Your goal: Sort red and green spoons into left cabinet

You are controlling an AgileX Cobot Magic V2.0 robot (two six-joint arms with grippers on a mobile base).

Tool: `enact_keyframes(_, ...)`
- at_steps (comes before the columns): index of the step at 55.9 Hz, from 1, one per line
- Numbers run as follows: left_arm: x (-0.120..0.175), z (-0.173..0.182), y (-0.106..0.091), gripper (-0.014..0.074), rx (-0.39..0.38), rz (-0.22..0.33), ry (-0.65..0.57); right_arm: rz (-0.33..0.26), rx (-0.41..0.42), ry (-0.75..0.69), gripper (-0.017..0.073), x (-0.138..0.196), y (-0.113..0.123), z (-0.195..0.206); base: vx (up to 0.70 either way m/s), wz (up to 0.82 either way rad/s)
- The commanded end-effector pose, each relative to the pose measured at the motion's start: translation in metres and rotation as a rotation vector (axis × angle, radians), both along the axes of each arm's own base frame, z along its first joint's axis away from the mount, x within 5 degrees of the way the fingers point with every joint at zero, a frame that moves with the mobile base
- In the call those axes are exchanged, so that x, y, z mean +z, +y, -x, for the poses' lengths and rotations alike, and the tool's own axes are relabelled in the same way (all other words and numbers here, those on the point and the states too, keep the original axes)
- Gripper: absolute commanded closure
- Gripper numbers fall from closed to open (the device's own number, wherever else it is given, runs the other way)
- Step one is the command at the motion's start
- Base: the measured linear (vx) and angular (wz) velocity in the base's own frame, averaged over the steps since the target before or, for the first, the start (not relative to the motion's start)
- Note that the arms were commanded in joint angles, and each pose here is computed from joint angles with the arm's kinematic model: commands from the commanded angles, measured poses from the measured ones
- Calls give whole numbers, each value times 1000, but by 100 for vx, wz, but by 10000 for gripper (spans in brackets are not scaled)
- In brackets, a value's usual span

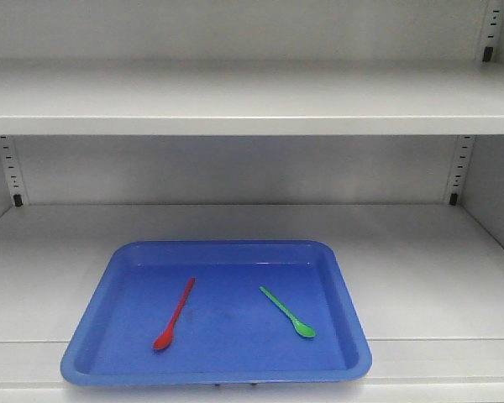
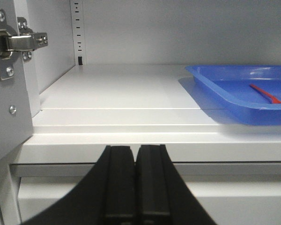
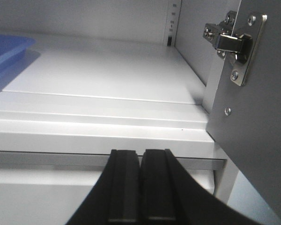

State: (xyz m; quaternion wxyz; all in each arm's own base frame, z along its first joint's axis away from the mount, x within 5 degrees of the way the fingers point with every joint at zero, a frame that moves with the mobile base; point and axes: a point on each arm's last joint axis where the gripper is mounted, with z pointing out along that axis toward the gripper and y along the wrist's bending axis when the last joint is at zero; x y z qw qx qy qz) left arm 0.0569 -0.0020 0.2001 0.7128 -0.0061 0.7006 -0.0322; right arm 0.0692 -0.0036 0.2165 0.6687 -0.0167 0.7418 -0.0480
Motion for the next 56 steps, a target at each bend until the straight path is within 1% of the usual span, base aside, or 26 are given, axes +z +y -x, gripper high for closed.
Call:
enact_keyframes(1,8,1,0,600,-3,11,-83,10,5,-175,565,5,1,6,0,0)
enact_keyframes(6,8,1,0,600,-3,11,-83,-11,9,-231,564,-11,1,12,0,0)
enact_keyframes(8,8,1,0,600,-3,11,-83,-27,14,-213,564,-12,2,14,0,0)
enact_keyframes(13,8,1,0,600,-3,11,-81,-10,45,-196,564,-13,3,13,0,0)
enact_keyframes(20,8,1,0,600,-3,11,-81,-17,90,-195,562,-13,6,13,0,0)
enact_keyframes(23,8,1,0,600,-3,11,-81,-18,96,-201,562,-13,6,14,0,0)
enact_keyframes(56,8,1,0,600,-3,11,-81,-23,97,-198,562,-13,6,14,0,0)
